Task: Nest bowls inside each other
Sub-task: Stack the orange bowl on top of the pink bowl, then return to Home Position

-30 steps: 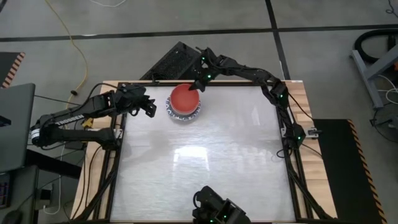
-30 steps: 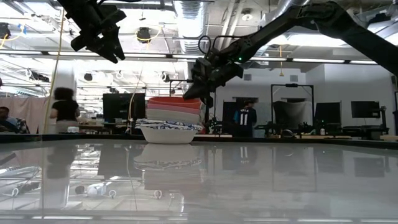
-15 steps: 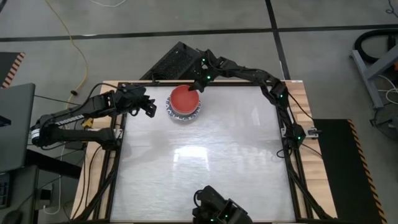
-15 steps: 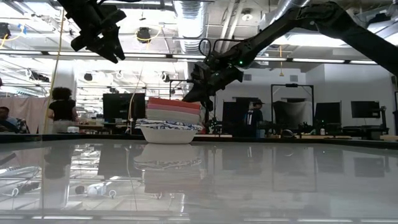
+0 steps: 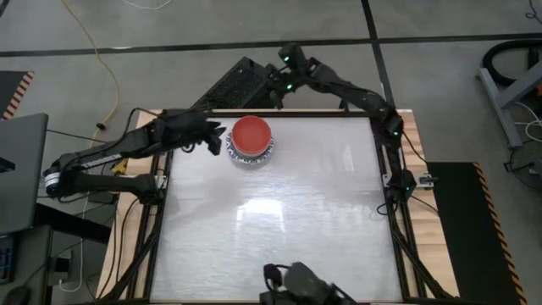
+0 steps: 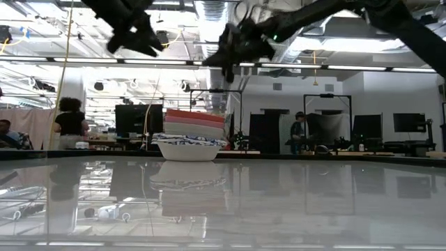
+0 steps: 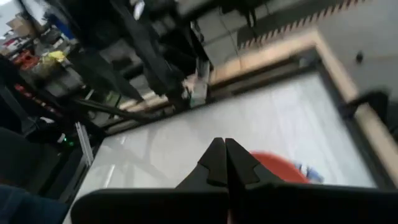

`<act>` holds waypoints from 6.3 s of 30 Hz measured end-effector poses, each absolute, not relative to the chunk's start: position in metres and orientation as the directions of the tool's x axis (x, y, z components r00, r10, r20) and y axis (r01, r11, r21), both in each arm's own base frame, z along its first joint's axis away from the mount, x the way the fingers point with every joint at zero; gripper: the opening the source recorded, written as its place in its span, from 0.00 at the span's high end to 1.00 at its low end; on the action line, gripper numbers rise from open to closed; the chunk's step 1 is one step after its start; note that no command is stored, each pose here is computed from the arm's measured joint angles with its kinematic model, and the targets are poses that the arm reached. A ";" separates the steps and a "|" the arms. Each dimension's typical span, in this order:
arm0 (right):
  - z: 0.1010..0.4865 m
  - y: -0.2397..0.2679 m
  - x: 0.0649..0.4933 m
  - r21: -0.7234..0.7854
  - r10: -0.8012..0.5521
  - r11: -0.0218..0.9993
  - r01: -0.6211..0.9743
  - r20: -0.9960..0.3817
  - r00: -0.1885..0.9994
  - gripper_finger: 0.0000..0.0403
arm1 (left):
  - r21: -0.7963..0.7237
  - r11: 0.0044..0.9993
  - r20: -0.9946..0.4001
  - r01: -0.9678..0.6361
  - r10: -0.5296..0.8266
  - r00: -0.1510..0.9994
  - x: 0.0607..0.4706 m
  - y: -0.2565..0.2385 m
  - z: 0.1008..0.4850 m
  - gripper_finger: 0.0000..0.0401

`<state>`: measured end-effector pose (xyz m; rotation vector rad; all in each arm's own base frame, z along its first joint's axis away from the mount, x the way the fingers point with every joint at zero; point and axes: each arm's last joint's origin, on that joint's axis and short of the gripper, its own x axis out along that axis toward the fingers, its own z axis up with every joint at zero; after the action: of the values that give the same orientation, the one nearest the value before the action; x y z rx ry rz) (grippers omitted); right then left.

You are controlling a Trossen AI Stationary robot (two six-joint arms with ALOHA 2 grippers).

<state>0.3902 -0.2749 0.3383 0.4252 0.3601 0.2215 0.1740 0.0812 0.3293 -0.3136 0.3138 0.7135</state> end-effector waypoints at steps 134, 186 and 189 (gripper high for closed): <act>0.233 -0.016 0.080 0.356 -0.235 0.929 0.107 0.341 0.910 0.99 | -0.476 0.869 -0.007 -0.133 0.148 0.989 0.116 0.065 0.267 1.00; 0.191 -0.013 0.094 0.361 -0.225 0.924 0.122 0.259 0.939 0.99 | -0.487 0.871 0.085 -0.067 0.124 0.989 0.095 0.002 0.178 1.00; 0.189 -0.013 0.094 0.359 -0.228 0.924 0.131 0.243 0.943 0.99 | -0.472 0.880 0.078 -0.057 0.106 0.991 0.096 0.001 0.181 1.00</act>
<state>0.0945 -0.0134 0.1891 0.3461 -0.2861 -0.1867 0.0955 0.0011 0.1805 -0.4886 -0.1033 0.0853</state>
